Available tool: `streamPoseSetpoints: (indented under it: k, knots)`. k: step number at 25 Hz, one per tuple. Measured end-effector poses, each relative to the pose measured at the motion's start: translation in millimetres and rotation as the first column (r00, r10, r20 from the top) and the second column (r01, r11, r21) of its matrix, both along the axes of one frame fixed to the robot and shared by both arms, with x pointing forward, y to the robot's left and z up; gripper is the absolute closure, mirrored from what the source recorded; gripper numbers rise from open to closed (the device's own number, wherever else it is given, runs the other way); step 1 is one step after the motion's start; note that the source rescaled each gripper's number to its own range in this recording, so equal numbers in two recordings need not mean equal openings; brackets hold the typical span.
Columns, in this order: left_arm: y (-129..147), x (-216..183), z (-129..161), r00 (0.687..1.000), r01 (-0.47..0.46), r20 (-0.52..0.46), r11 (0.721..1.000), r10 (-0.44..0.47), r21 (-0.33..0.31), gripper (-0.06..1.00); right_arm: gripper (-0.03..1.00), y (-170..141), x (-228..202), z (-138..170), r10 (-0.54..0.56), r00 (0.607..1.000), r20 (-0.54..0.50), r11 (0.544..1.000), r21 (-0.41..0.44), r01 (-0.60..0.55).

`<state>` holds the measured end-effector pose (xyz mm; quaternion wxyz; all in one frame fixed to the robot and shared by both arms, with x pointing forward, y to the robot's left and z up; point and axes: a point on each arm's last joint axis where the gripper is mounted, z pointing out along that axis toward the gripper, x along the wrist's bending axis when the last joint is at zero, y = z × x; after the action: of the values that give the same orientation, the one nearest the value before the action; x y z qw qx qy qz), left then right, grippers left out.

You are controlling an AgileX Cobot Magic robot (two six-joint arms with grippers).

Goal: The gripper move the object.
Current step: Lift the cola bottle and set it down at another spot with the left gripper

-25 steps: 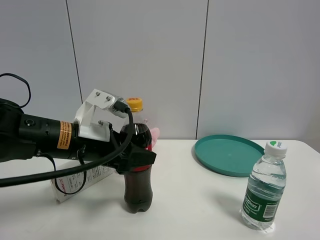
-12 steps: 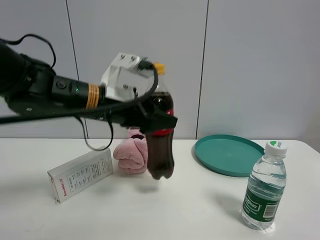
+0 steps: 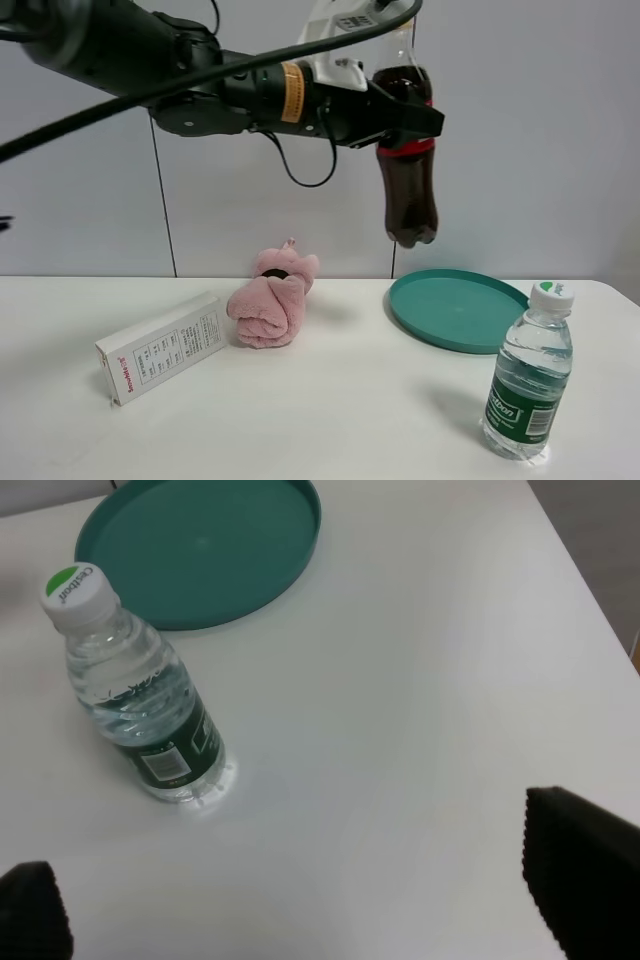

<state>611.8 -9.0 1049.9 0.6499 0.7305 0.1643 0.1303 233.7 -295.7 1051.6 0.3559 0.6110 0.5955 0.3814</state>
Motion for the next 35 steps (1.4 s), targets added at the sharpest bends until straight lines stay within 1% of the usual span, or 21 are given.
streamPoseSetpoints:
  k: [3,5,7,9,12,14,16,18,21,22,25,28,31,35]
  knots:
    - [-20,13,-2,1.0,0.008,-0.006,0.999,-0.008,-0.033,0.94,-0.03,0,0,0,0.0,1.0,0.0,1.0,0.0,0.0]
    - [-31,22,-3,1.0,-0.015,0.002,0.999,0.015,-0.046,0.94,-0.03,0,0,0,0.0,1.0,0.0,1.0,0.0,0.0]
    - [-39,30,-3,0.998,-0.07,-0.002,0.995,0.07,-0.066,0.94,-0.03,0,0,0,0.0,1.0,0.0,1.0,0.0,0.0]
    - [-44,39,-5,0.988,-0.152,-0.008,0.986,0.152,-0.074,0.94,-0.03,0,0,0,-0.001,1.0,0.0,1.0,0.002,0.001]
    - [-47,50,-16,0.959,-0.285,-0.002,0.958,0.285,-0.02,0.94,-0.03,0,0,0,-0.002,1.0,0.0,1.0,0.003,0.002]
    - [-46,55,-26,0.934,-0.356,0.005,0.934,0.356,0.04,0.94,-0.03,0,0,0,-0.002,1.0,0.0,1.0,0.003,0.002]
    - [-44,59,-38,0.916,-0.399,0.001,0.912,0.401,0.097,0.94,-0.03,0,0,0,-0.002,1.0,0.0,1.0,0.003,0.002]
    - [-46,60,-48,0.905,-0.421,0.0,0.894,0.426,0.156,0.94,-0.03,0,0,0,-0.002,1.0,0.0,1.0,0.004,0.002]
    - [-54,58,-59,0.901,-0.422,-0.008,0.881,0.434,0.213,0.94,-0.03,0,0,0,-0.002,1.0,0.0,1.0,0.005,0.002]
    - [-58,56,-62,0.904,-0.416,-0.008,0.881,0.428,0.224,0.94,-0.03,0,0,0,-0.002,1.0,0.0,1.0,0.005,0.002]
    - [-67,53,-64,0.907,-0.405,-0.029,0.888,0.421,0.216,0.94,-0.03,0,0,0,-0.003,1.0,0.0,1.0,0.005,0.003]
    - [-73,51,-59,0.909,-0.401,-0.042,0.896,0.416,0.188,0.94,-0.03,0,0,0,-0.003,1.0,0.0,1.0,0.005,0.003]
    - [-78,52,-53,0.913,-0.397,-0.031,0.903,0.407,0.164,0.94,-0.03,0,0,0,-0.003,1.0,0.0,1.0,0.005,0.003]
    - [-86,51,-61,0.925,-0.374,-0.002,0.91,0.381,0.177,0.94,-0.03,0,0,0,-0.003,1.0,0.0,1.0,0.005,0.003]
